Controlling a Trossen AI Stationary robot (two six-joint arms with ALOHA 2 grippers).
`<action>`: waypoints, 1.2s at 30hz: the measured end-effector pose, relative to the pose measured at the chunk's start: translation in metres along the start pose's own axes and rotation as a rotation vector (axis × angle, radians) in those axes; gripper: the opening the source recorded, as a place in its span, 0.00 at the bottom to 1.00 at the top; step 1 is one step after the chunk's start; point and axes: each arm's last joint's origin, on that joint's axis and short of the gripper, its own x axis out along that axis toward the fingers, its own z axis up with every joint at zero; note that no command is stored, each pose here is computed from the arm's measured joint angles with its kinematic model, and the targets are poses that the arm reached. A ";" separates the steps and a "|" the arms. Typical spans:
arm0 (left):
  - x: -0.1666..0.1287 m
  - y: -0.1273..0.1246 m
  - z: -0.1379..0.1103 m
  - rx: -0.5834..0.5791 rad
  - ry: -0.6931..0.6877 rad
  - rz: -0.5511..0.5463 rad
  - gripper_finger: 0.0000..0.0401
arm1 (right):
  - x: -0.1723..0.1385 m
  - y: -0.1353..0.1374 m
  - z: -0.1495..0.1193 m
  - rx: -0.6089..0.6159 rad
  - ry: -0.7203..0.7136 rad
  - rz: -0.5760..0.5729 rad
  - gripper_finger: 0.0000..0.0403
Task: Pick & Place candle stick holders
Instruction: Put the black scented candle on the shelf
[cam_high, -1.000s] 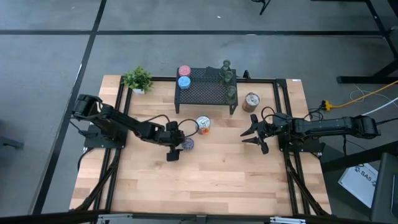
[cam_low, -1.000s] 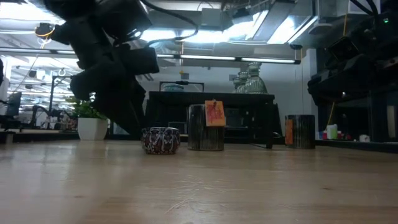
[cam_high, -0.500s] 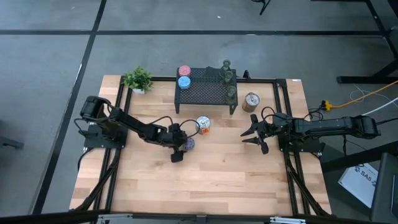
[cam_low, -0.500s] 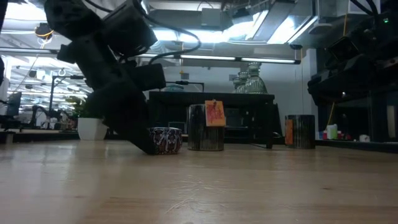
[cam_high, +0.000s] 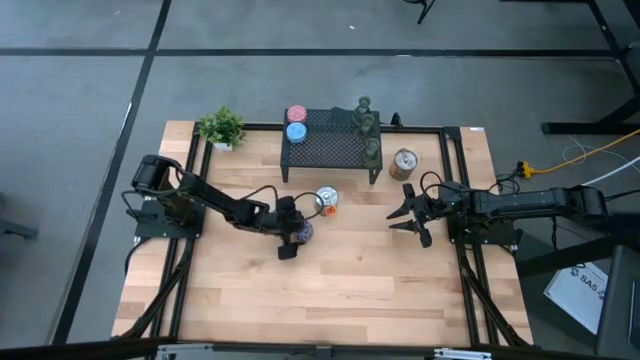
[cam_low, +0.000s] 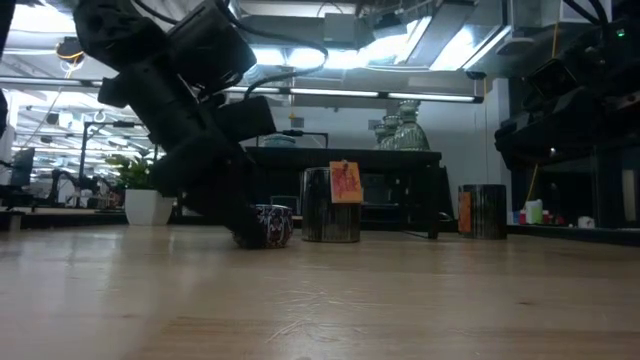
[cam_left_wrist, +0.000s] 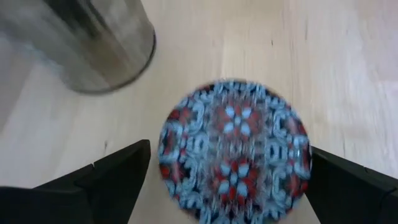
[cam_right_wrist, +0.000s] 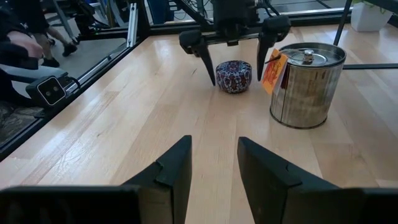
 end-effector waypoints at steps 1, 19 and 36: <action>0.001 0.000 0.000 0.005 -0.005 -0.001 0.96 | 0.000 0.000 0.000 0.000 0.000 0.000 0.33; 0.019 0.004 0.003 0.039 -0.085 -0.058 0.95 | 0.000 0.000 0.000 0.000 0.000 0.000 0.33; 0.021 0.014 0.005 -0.011 -0.099 -0.032 0.70 | 0.000 0.000 0.000 0.000 0.000 0.000 0.33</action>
